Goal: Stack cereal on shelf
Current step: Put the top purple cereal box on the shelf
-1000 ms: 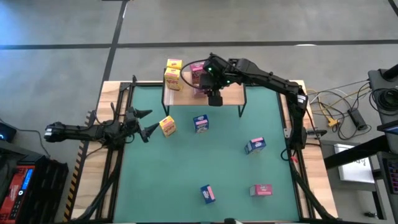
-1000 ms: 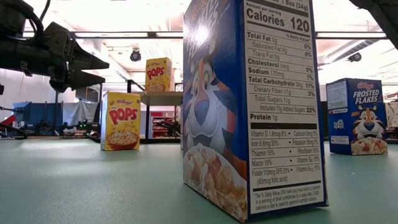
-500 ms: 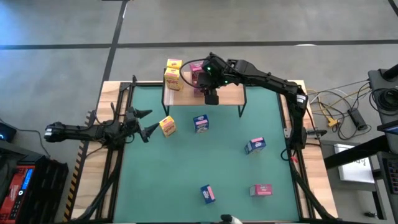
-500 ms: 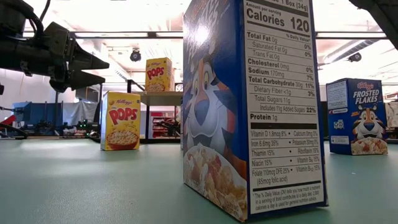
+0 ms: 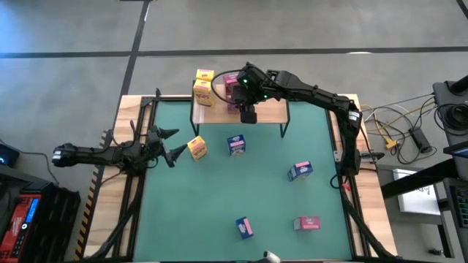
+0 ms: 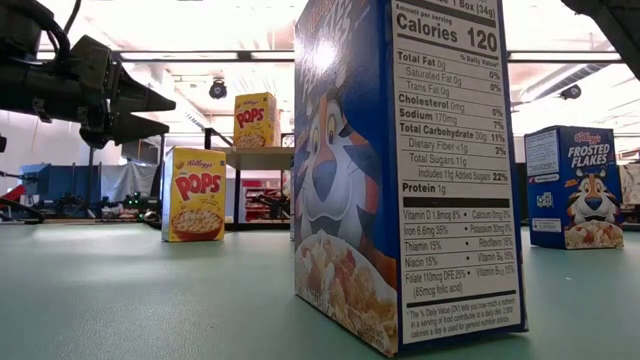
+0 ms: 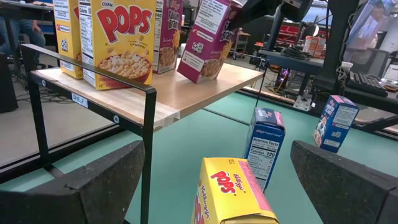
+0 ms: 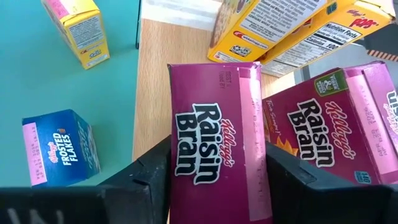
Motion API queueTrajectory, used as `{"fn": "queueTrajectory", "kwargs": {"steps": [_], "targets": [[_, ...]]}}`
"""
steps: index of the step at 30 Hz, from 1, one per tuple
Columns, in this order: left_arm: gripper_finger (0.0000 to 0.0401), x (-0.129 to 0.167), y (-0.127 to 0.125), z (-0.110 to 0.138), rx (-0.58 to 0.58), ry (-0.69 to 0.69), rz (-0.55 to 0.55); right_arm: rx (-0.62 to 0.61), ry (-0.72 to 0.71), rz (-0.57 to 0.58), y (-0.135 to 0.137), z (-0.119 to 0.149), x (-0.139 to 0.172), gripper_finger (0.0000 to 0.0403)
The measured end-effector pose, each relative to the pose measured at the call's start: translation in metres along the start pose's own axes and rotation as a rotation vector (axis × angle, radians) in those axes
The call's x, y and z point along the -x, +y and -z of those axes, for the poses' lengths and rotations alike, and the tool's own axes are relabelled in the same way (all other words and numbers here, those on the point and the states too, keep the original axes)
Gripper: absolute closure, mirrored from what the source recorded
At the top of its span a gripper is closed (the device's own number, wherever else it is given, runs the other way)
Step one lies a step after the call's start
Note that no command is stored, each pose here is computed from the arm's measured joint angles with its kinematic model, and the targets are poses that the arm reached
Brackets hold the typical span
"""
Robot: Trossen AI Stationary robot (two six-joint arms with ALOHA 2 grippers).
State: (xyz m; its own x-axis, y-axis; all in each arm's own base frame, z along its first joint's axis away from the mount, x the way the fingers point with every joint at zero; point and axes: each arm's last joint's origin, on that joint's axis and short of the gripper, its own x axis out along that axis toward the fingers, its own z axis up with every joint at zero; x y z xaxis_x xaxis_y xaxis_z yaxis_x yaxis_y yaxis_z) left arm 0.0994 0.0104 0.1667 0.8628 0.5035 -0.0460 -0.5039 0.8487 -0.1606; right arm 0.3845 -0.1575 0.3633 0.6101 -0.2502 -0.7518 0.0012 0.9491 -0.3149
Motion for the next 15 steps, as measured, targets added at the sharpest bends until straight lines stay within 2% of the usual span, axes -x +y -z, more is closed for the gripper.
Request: {"fn": "queueTrajectory", "kwargs": {"steps": [7, 15], "targets": [[0.0014, 0.0, 0.0, 0.0, 0.0, 0.0, 0.0, 0.0, -0.005, 0.008, -0.003, 0.001, -0.002, 0.0255], [0.0014, 0.0, 0.0, 0.0, 0.0, 0.0, 0.0, 0.01, -0.031, 0.037, -0.011, 0.001, -0.005, 0.0253]]}}
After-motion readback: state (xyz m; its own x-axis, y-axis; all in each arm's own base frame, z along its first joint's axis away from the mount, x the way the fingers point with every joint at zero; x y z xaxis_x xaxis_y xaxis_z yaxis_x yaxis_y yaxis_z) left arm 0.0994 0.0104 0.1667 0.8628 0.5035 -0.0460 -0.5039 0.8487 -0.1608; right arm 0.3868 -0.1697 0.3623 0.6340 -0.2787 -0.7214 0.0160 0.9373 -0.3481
